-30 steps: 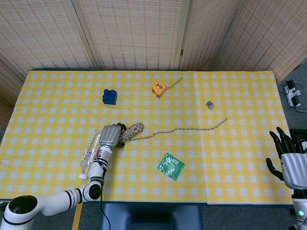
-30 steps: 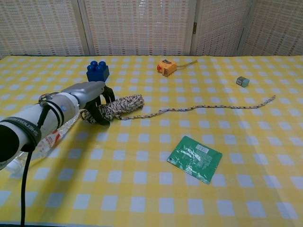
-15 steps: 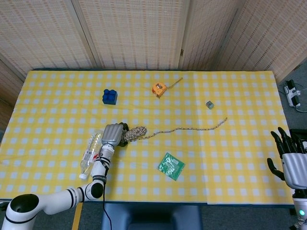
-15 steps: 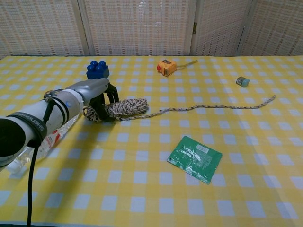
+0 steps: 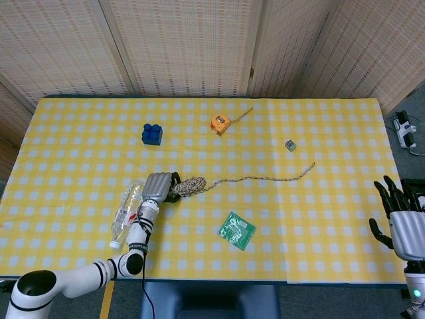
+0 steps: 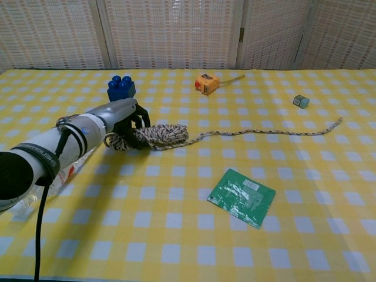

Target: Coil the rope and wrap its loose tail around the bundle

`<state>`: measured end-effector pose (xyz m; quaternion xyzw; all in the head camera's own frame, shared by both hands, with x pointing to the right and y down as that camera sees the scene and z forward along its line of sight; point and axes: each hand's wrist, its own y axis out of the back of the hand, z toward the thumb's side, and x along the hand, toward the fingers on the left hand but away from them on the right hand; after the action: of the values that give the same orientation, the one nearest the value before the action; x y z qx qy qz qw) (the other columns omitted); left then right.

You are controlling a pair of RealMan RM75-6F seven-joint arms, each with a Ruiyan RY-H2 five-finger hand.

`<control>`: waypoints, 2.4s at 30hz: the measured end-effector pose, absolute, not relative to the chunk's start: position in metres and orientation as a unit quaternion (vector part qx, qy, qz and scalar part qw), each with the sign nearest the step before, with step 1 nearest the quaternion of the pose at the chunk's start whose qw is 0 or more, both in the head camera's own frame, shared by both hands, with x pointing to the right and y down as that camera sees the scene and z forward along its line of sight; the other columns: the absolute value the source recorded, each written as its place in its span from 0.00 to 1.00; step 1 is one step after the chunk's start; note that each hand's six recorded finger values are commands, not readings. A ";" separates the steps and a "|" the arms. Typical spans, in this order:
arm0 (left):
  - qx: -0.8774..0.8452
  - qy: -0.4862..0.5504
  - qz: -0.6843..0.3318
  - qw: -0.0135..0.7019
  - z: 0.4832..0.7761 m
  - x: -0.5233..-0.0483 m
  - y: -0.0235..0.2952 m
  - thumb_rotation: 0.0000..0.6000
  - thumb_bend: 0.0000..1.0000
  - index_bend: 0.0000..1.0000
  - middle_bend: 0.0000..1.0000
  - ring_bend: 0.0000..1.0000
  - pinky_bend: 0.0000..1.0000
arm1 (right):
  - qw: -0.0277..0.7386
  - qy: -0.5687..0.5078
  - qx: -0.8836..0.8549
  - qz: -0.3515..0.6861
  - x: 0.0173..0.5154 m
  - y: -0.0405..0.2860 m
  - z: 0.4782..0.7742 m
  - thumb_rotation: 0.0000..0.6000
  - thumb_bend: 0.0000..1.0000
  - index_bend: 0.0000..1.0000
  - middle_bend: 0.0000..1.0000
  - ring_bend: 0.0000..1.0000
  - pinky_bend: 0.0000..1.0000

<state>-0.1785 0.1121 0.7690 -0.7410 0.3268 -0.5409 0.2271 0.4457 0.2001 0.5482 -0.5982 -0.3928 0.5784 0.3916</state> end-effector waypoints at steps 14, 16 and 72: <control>-0.781 0.356 -0.462 0.223 0.737 -0.182 0.109 1.00 0.63 0.73 0.71 0.69 0.77 | 0.388 -0.368 -0.656 0.533 0.406 0.171 0.560 1.00 0.43 0.33 0.13 0.18 0.06; -0.783 0.361 -0.457 0.221 0.733 -0.184 0.109 1.00 0.63 0.73 0.71 0.69 0.77 | 0.388 -0.365 -0.663 0.526 0.398 0.166 0.563 1.00 0.43 0.38 0.14 0.16 0.06; -0.805 0.372 -0.420 0.191 0.704 -0.183 0.122 1.00 0.63 0.73 0.71 0.69 0.77 | 0.309 -0.203 -0.700 0.611 0.286 0.066 0.787 1.00 0.43 0.49 0.17 0.11 0.05</control>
<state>-0.1831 0.1215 0.7042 -0.8052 0.3724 -0.4201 0.1911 0.2862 0.0664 0.7870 -0.7000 -0.2029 0.6112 0.3087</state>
